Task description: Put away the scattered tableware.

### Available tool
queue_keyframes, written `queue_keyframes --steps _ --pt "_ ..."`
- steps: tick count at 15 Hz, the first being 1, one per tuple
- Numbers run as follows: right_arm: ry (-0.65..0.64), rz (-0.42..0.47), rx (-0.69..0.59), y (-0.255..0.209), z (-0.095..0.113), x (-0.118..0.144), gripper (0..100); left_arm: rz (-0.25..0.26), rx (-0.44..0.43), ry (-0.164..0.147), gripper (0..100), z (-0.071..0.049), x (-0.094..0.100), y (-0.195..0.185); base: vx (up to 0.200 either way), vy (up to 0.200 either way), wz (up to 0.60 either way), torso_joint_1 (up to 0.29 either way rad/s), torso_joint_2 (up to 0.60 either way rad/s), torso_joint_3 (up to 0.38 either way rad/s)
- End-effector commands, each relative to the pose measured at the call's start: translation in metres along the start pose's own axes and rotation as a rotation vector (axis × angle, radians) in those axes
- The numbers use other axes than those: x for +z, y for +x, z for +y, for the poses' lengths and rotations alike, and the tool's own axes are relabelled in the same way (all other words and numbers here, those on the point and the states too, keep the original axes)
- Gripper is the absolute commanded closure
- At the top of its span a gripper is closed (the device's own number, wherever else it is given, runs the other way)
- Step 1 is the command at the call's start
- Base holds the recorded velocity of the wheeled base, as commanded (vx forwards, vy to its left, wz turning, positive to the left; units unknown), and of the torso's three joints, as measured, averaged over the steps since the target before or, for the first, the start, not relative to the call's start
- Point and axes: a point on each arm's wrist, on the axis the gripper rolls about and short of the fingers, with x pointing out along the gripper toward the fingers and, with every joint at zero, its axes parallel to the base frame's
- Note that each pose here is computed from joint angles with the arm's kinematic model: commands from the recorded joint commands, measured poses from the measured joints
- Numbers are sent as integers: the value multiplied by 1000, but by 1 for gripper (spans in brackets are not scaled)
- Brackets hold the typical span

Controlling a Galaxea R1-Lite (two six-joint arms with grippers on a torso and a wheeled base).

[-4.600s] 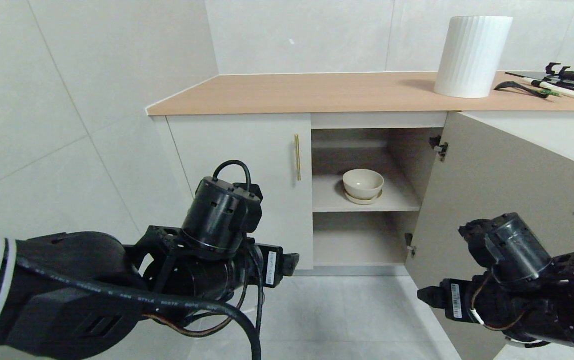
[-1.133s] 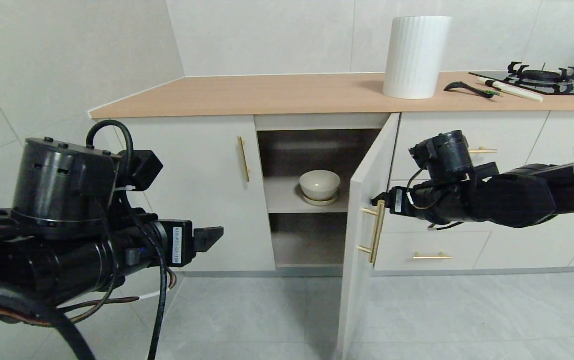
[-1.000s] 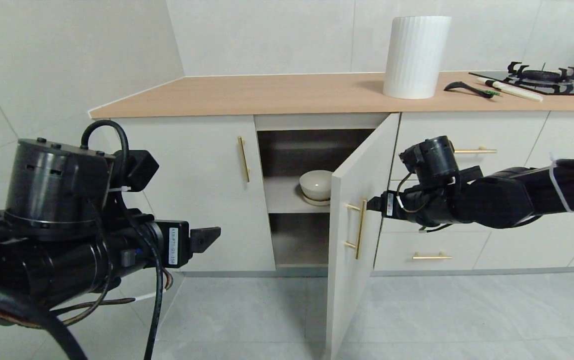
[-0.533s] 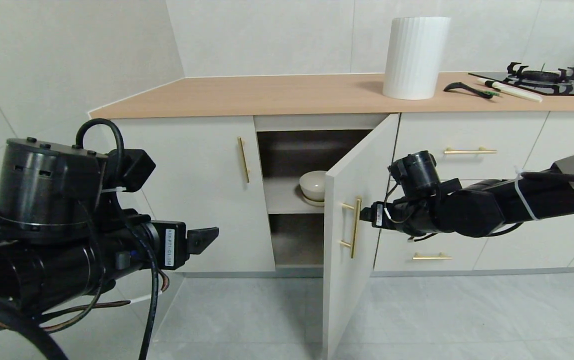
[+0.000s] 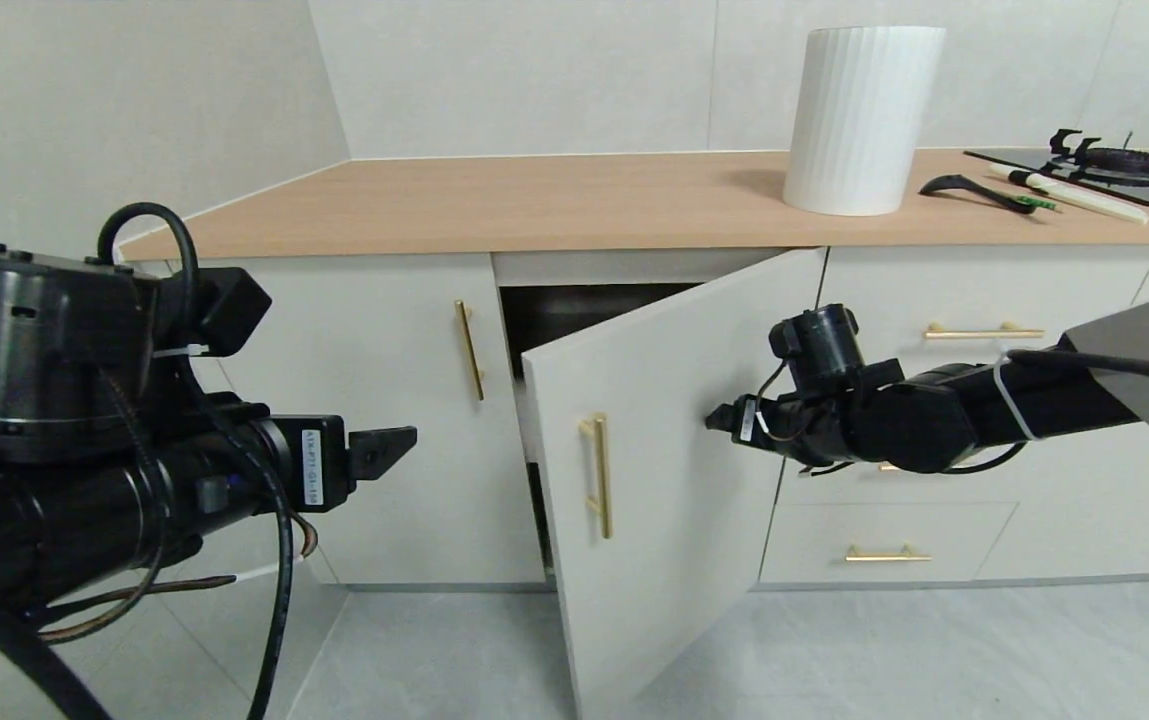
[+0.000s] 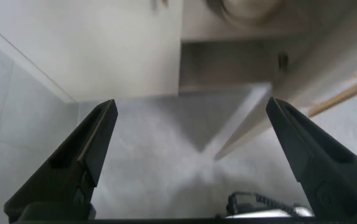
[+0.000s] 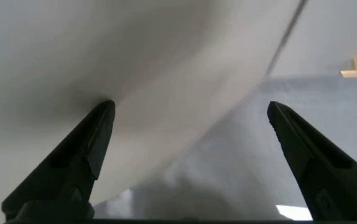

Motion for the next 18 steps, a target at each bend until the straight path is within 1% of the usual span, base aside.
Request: queue_keyframes --steps 1,3,6,8,11,12,14,16,18 --pt "45 -22 16 18 2 -5 0 -30 -6 -12 0 3 4 -9 0 0 0 0 0 0" --pt "85 -69 37 31 4 -6 0 -32 -6 -13 0 3 4 -9 0 0 0 0 0 0" --pt "153 -93 44 45 8 -4 0 -33 -7 -13 0 3 4 -9 0 0 0 0 0 0" --pt "229 -148 29 54 13 3 0 -32 -6 -14 0 3 4 -9 0 0 0 0 0 0" --pt "269 -186 21 61 15 7 0 -32 -6 -14 0 3 4 -9 0 0 0 0 0 0" --pt "322 -230 42 65 19 13 0 -32 -6 -14 0 3 4 -9 0 0 0 0 0 0" --pt "341 -271 31 71 19 14 0 -32 -6 -14 0 3 4 -9 0 0 0 0 0 0" --pt "344 -282 26 74 20 14 0 -32 -6 -14 0 3 4 -9 0 0 0 0 0 0" --pt "352 -312 5 78 20 17 0 -32 -6 -14 0 3 4 -9 0 0 0 0 0 0"
